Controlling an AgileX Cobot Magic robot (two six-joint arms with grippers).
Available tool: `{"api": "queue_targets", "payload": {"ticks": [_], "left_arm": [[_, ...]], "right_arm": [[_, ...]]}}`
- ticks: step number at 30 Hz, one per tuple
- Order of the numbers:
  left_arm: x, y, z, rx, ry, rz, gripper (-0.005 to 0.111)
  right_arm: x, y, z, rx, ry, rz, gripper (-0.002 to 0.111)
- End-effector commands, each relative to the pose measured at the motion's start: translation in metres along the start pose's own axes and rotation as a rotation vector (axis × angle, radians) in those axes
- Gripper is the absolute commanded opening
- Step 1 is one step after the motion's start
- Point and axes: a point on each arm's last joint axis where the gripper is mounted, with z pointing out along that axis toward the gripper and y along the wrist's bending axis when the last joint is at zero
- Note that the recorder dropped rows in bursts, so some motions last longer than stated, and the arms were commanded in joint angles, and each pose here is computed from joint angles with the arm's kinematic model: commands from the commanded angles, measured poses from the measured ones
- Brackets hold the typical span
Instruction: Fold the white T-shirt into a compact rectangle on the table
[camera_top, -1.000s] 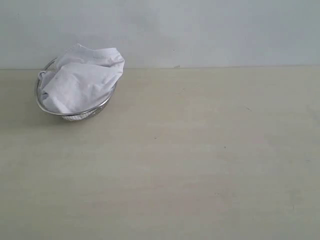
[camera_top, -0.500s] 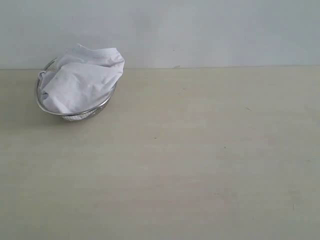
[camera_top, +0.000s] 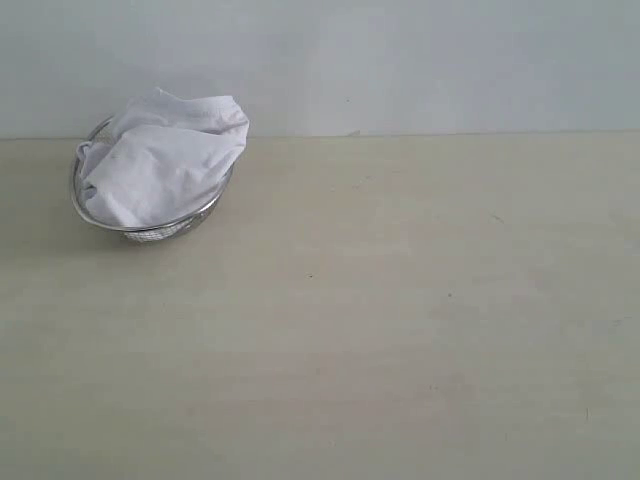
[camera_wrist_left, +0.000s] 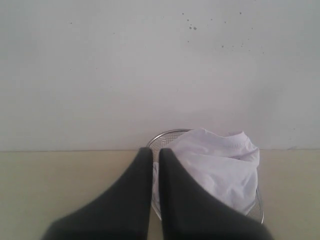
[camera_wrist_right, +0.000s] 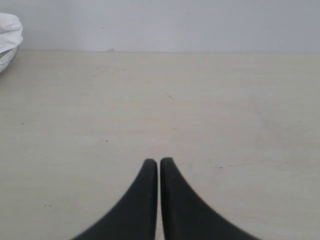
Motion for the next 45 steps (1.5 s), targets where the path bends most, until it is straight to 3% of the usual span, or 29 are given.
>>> {"api": "queue_targets", "payload": {"ticks": [1, 7, 15, 23, 35, 41, 45], "left_arm": [[-0.004, -0.001, 0.000, 0.007, -0.027, -0.016, 0.005], [-0.002, -0.001, 0.015, 0.008, -0.043, -0.016, 0.005], [0.017, -0.010, 0.064, 0.042, 0.093, -0.046, 0.005], [-0.001, -0.040, 0.106, 0.145, 0.152, 0.010, 0.005], [0.027, -0.052, 0.184, 0.140, 0.365, 0.034, 0.005], [0.042, -0.056, 0.218, 0.158, 0.567, 0.134, 0.005], [0.036, -0.060, 0.236, 0.214, 0.607, 0.154, 0.005]], "right_arm": [[-0.001, 0.000, 0.000, 0.001, -0.015, -0.001, 0.000], [-0.003, 0.000, 0.000, 0.001, -0.030, -0.001, 0.000], [-0.032, 0.000, -0.006, -0.001, -0.360, 0.008, 0.000], [-0.047, -0.001, -0.014, -0.052, -0.542, 0.247, 0.000], [-0.046, -0.002, -0.012, -0.053, -0.519, 0.269, 0.000], [-0.063, 0.000, 0.002, -0.033, -0.264, 0.254, 0.000], [-0.090, 0.000, 0.022, -0.014, -0.155, 0.177, 0.000]]}}
